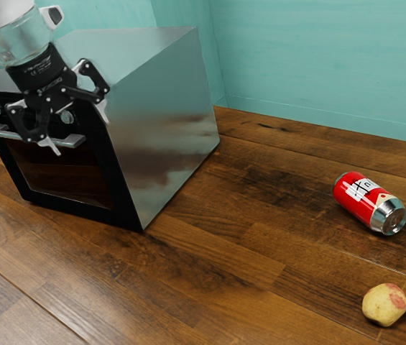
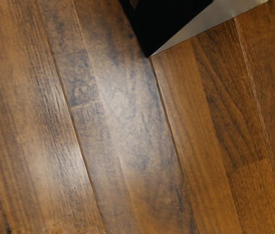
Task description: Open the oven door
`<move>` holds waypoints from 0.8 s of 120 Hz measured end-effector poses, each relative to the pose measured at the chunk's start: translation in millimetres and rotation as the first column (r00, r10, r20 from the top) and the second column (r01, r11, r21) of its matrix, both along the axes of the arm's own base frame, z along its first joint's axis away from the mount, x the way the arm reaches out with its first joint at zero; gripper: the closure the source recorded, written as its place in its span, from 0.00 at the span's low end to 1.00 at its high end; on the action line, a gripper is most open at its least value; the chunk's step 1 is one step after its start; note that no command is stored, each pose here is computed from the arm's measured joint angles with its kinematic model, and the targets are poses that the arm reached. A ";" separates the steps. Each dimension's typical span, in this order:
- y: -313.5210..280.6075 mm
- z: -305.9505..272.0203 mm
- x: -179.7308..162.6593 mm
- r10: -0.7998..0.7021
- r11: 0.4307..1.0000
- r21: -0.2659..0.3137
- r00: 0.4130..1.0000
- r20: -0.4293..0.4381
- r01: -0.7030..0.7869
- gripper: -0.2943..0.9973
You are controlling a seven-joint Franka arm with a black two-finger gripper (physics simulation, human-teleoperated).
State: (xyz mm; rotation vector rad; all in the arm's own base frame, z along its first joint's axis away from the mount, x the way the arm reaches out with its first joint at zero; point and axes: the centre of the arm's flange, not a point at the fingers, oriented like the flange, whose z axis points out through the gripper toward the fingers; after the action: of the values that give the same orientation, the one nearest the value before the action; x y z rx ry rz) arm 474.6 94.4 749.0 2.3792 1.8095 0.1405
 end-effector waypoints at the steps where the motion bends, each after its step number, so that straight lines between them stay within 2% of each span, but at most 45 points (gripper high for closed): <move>1: 0.8 0.1 -0.3 0.015 1.000 -0.002 1.000 -0.001 -0.015 0.23; 19: 20.3 -6.8 -9.4 0.257 0.965 -0.042 0.966 -0.034 -0.258 0.23; 26: 35.7 -1.3 -20.8 0.348 0.935 -0.061 0.937 -0.033 -0.349 0.23; 40: 65.0 -3.3 -24.6 0.514 0.857 -0.048 0.858 -0.018 -0.514 0.23; 65: 60.3 -27.2 -8.3 0.613 0.789 -0.009 0.787 0.063 -0.614 0.23; 83: 65.9 -26.5 -1.6 0.658 0.751 -0.039 0.741 0.133 -0.659 0.23; 96: 93.0 -31.9 -0.4 0.722 0.690 -0.064 0.677 0.143 -0.721 0.23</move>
State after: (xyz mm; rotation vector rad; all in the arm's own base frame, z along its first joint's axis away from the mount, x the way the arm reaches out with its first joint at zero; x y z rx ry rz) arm 474.2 187.4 717.1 1.4347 2.5410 0.3958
